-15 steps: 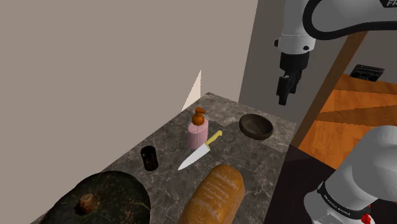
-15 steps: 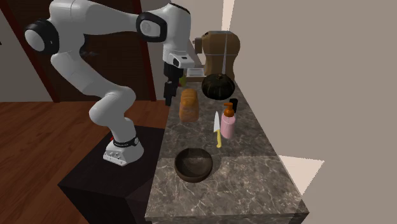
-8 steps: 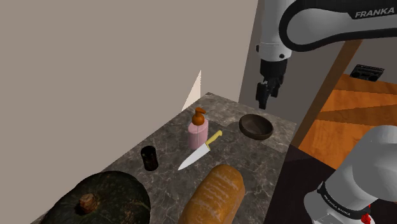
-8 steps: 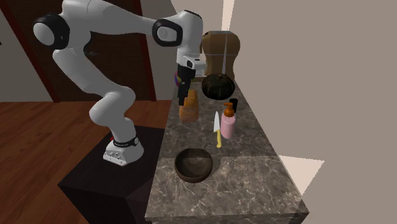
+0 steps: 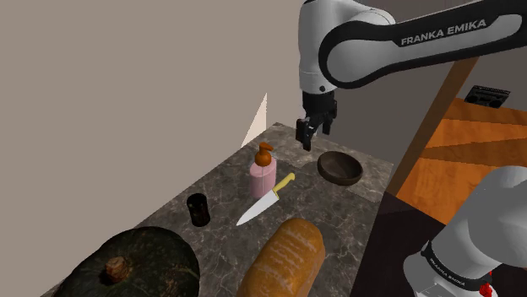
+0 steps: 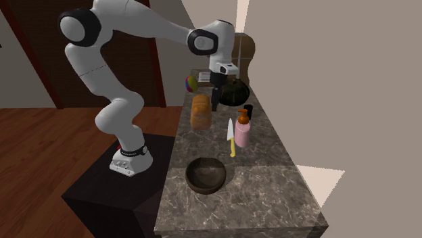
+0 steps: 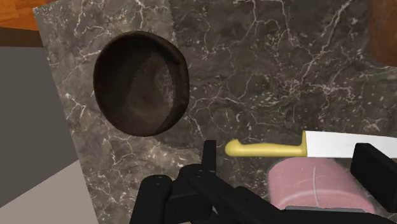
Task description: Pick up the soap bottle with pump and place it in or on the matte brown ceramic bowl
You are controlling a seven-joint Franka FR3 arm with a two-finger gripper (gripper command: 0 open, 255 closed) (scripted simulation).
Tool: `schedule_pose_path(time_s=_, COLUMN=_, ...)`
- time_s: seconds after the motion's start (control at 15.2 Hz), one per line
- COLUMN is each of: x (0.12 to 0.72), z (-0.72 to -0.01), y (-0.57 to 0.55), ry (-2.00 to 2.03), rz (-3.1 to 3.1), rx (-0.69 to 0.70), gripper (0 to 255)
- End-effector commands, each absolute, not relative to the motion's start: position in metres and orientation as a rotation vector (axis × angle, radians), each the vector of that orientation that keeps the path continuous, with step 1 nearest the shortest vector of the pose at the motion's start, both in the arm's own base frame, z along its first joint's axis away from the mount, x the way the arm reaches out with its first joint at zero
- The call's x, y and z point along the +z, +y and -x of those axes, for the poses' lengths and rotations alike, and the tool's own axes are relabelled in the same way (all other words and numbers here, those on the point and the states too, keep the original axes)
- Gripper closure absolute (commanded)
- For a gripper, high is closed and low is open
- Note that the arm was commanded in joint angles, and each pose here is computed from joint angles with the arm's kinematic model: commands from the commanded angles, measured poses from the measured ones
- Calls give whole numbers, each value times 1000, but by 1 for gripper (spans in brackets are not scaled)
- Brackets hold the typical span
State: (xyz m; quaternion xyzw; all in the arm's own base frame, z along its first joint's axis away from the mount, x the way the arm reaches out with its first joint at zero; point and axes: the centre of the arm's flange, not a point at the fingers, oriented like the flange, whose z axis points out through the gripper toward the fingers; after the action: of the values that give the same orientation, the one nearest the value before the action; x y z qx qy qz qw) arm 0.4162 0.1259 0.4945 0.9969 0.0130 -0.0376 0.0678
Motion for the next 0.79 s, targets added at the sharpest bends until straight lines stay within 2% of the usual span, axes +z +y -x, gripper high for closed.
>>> schedule_pose_path(time_s=0.0, x=485, z=-434, y=145, ry=25, rz=-2995, rx=-90, gripper=0)
schedule_pose_path(time_s=0.73, x=443, z=-524, y=228, ry=-38, rz=-2946, rx=14, gripper=0)
